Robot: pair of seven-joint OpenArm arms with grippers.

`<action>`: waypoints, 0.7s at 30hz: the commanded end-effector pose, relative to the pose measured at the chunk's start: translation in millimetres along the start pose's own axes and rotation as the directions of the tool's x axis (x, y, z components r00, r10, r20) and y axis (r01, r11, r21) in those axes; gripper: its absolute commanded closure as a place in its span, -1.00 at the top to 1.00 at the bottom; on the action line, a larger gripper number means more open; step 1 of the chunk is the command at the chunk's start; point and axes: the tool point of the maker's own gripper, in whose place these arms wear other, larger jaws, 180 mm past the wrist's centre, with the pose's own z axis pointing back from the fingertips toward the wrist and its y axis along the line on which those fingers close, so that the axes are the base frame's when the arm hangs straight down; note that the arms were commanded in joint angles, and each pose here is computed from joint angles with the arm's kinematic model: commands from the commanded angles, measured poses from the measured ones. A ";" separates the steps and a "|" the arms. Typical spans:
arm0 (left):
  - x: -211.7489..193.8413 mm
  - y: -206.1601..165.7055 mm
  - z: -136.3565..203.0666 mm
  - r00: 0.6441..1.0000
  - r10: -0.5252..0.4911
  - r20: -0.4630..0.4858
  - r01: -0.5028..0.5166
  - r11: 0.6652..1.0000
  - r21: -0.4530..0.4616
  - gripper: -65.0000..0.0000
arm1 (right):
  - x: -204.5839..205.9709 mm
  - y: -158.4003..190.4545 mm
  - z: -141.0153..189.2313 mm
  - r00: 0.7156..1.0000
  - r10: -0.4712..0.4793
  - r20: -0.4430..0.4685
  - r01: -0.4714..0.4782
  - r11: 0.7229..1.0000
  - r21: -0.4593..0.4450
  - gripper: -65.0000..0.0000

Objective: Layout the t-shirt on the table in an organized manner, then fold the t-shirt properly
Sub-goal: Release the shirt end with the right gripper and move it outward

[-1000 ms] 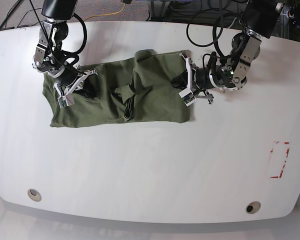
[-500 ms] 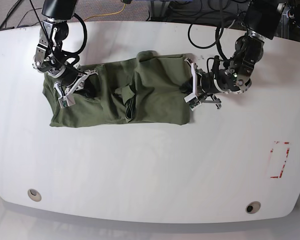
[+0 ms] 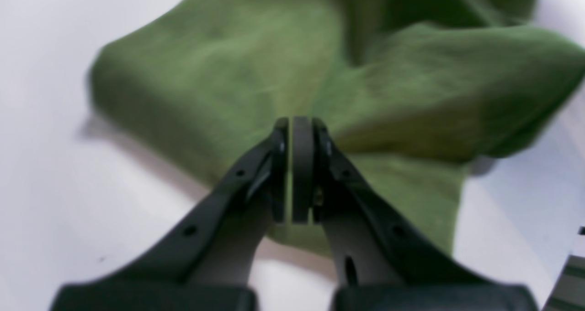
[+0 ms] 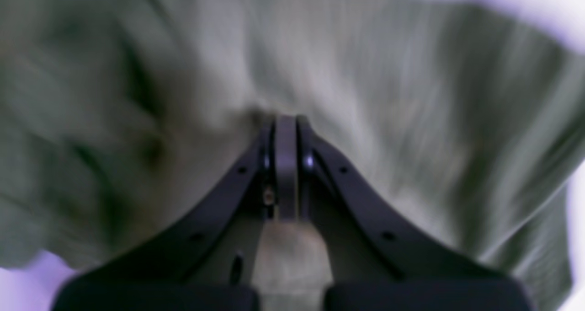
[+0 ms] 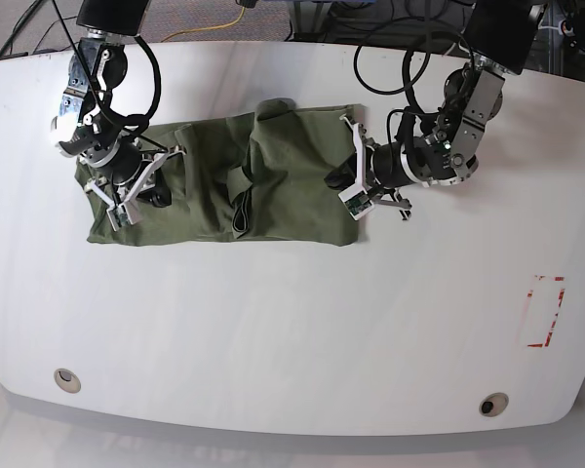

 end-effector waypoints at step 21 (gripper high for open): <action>-3.1 9.9 1.2 1.000 0.014 0.000 -0.014 1.000 0.016 -1.00 | 57.0 -99.8 82.9 0.960 -0.167 0.225 0.216 0.953 -0.214 0.84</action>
